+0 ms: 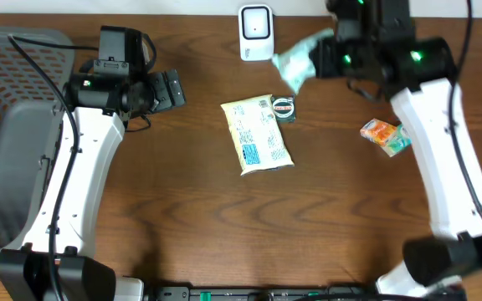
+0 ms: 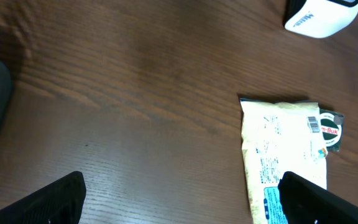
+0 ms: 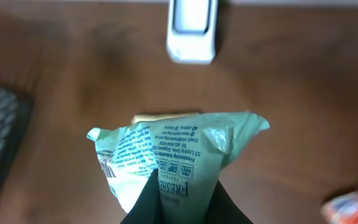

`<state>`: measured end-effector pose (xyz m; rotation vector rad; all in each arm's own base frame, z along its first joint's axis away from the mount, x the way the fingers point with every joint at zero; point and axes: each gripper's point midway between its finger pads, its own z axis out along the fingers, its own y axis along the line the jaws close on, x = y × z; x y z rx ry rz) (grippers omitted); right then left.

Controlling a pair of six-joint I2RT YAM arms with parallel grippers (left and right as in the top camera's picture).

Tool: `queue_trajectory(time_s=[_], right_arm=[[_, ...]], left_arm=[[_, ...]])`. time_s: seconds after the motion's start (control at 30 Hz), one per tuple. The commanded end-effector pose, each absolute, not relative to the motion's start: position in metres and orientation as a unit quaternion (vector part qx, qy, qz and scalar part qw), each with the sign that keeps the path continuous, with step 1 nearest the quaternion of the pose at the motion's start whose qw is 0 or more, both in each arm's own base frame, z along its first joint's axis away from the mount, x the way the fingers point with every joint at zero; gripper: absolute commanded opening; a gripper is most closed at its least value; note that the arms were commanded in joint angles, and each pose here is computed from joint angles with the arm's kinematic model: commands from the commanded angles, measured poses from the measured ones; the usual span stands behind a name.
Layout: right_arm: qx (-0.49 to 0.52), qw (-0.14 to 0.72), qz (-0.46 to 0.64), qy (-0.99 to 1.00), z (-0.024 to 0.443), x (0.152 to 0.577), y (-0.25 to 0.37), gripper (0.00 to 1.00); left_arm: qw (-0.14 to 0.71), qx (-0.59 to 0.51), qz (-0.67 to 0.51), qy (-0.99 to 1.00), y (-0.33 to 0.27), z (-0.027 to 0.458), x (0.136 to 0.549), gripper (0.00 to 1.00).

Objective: Scan the item barcode
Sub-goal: 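Lift the green pack and carry it up to the scanner, then hold the green pack under the scanner with the right gripper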

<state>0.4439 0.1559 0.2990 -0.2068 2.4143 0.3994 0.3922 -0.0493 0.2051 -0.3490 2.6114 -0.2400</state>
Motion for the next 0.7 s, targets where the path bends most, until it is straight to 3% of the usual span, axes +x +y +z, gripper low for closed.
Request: queue_trajectory(time_s=[0.0,0.33,0.67], right_arm=[[-0.080,0.375,0.067,0.921,0.298,0.483,0.150,0.01],[-0.145,0.521,-0.102,0.835,0.287,0.581,0.196,0.01],[-0.293,0.578,-0.217,0.730,0.256,0.635,0.241,0.01]], left_arm=[[0.244,-0.126,-0.092,0.957,-0.051,0.205,0.394,0.98],[0.244,-0.126,-0.092,0.957,-0.051,0.205,0.394,0.98],[0.244,-0.126,-0.092,0.957,-0.051,0.205,0.394,0.98]])
